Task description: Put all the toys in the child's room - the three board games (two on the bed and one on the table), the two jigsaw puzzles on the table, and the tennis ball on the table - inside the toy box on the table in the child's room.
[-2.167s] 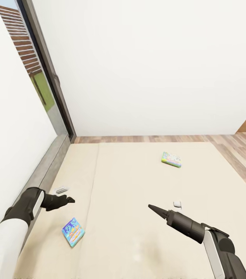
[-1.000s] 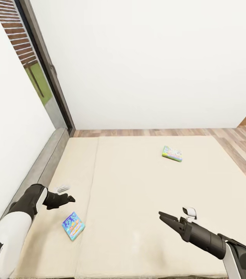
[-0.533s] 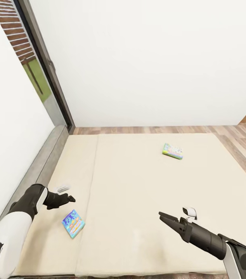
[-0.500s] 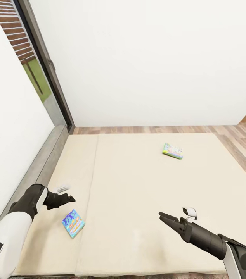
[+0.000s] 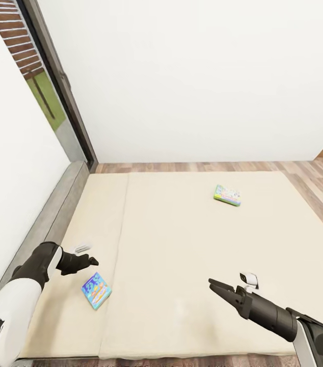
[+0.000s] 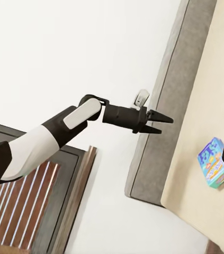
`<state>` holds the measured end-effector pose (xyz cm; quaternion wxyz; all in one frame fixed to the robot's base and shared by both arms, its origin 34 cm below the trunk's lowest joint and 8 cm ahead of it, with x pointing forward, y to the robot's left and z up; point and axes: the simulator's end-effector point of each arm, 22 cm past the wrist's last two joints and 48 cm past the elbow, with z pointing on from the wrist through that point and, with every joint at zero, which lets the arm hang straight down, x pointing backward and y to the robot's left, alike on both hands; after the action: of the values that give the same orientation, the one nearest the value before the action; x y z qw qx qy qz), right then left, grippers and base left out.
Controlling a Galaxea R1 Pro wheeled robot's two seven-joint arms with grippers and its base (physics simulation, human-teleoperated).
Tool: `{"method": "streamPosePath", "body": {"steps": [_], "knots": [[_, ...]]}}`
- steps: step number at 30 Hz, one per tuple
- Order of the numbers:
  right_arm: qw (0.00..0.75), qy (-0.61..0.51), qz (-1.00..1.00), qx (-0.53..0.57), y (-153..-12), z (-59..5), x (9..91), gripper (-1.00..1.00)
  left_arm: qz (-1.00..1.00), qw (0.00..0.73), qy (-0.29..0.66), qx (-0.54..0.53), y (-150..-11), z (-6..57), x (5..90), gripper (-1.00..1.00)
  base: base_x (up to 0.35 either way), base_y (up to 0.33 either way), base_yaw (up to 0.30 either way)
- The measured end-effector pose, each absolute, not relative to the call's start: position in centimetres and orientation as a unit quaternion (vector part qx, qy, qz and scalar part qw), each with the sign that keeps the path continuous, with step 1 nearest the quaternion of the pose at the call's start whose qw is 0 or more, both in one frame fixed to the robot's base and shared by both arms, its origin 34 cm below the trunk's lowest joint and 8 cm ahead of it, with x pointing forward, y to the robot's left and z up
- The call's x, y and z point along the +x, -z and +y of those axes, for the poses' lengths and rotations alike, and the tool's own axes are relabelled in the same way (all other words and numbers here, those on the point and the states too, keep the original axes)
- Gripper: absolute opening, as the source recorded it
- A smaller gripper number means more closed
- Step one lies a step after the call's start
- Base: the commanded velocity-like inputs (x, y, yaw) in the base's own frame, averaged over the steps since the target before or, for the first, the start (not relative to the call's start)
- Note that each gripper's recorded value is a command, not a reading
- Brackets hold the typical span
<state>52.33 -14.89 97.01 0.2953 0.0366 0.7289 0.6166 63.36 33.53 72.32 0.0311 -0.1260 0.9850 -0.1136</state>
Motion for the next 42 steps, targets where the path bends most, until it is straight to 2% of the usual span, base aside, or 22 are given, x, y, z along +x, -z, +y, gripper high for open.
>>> {"method": "streamPosePath", "body": {"steps": [21,42], "knots": [[0.282,-0.614,0.736,0.046,-95.4,-14.9,52.2,1.0,0.989,0.066,0.06,-0.118,-70.8,35.9,65.0,1.0,0.0,0.0,0.0],[0.269,-0.61,0.743,0.056,-93.9,-14.9,52.0,1.0,0.99,0.064,0.058,-0.115,-68.9,35.5,64.7,1.0,0.0,0.0,0.0]]}}
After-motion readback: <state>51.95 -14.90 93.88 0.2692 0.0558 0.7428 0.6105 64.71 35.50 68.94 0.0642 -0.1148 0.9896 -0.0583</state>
